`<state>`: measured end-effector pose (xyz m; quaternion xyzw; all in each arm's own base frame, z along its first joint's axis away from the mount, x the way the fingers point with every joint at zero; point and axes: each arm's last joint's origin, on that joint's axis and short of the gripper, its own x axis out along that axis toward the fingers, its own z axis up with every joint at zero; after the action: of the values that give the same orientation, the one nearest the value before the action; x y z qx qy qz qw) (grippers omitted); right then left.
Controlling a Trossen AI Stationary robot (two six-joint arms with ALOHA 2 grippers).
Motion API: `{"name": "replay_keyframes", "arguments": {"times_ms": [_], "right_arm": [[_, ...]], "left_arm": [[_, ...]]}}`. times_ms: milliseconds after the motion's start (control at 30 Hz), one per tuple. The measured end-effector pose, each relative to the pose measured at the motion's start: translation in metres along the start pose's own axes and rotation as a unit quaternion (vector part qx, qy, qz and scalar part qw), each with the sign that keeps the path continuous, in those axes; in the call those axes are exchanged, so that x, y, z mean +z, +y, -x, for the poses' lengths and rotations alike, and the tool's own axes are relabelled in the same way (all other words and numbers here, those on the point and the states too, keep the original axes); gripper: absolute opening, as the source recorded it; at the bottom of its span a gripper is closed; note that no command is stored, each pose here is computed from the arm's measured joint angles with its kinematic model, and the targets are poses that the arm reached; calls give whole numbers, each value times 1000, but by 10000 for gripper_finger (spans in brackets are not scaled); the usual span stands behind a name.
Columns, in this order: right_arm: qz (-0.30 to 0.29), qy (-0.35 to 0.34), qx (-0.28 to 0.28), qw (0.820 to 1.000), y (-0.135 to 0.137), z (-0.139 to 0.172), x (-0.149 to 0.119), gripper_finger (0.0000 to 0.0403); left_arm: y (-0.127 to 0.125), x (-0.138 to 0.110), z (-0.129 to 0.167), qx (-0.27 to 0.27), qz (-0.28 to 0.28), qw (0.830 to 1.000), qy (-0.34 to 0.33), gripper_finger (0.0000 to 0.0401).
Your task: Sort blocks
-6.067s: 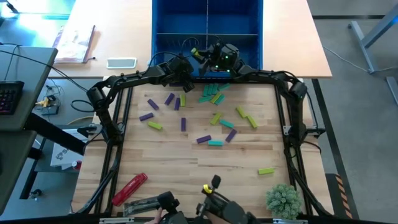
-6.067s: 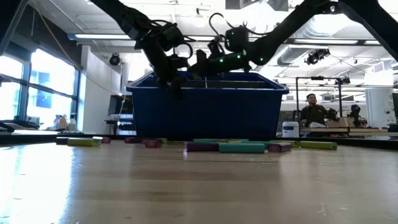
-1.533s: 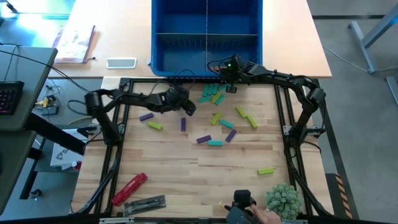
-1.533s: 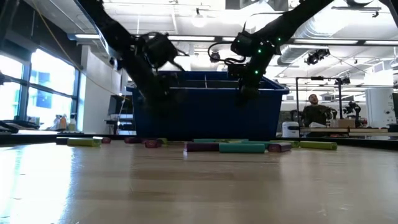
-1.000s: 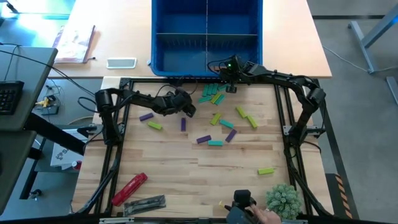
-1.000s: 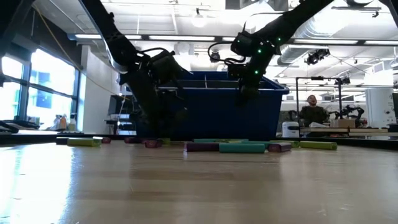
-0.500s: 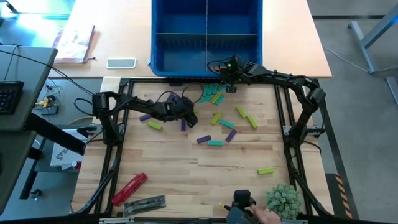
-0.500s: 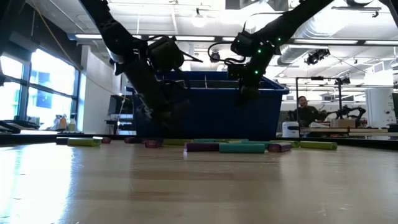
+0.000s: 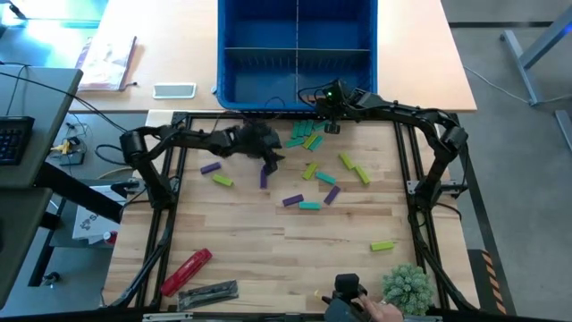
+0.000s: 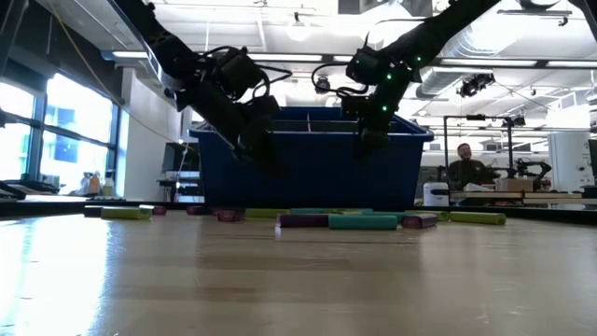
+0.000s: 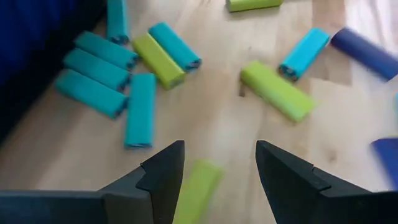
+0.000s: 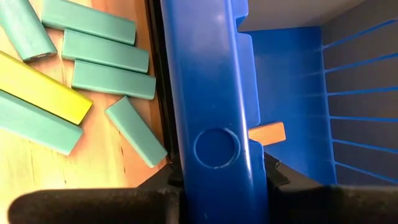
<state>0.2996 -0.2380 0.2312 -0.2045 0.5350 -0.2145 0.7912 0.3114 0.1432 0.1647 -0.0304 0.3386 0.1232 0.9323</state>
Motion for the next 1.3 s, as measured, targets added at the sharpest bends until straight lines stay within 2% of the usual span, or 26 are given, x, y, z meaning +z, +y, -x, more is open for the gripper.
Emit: {"name": "replay_keyframes", "arguments": {"times_ms": [167, 267, 333, 533, 633, 900, 1000, 1167, 1300], "right_arm": [[0, 0, 0, 1000, 0, 0, 0, 67], [0, -1, 0, 1000, 0, 0, 0, 67], [0, 0, 0, 1000, 0, 0, 0, 67], [1, -1, 0, 1000, 0, 0, 0, 67], [2, -1, 0, 1000, 0, 0, 0, 67], [5, -2, 1, 1000, 0, 0, 0, 67], [5, -2, 1, 1000, 0, 0, 0, 67], [6, -3, 0, 1000, -1, 0, 0, 67], [6, -4, 0, 1000, -1, 0, 0, 67]], "left_arm": [[14, -6, 1, -10, -12, 1000, 12, 180], [11, -10, 1, -51, -62, 997, 24, 180], [10, -12, -2, -58, -80, 995, 27, 180], [20, -32, -21, -64, -71, 994, 61, 180], [21, -41, -29, -93, -63, 991, 72, 180], [17, -55, -36, -113, -77, 984, 114, 178], [16, -57, -37, -109, -85, 983, 120, 158], [16, -57, -37, -110, -71, 984, 122, 61], [15, -51, -29, -114, -63, 985, 115, 61]]}}
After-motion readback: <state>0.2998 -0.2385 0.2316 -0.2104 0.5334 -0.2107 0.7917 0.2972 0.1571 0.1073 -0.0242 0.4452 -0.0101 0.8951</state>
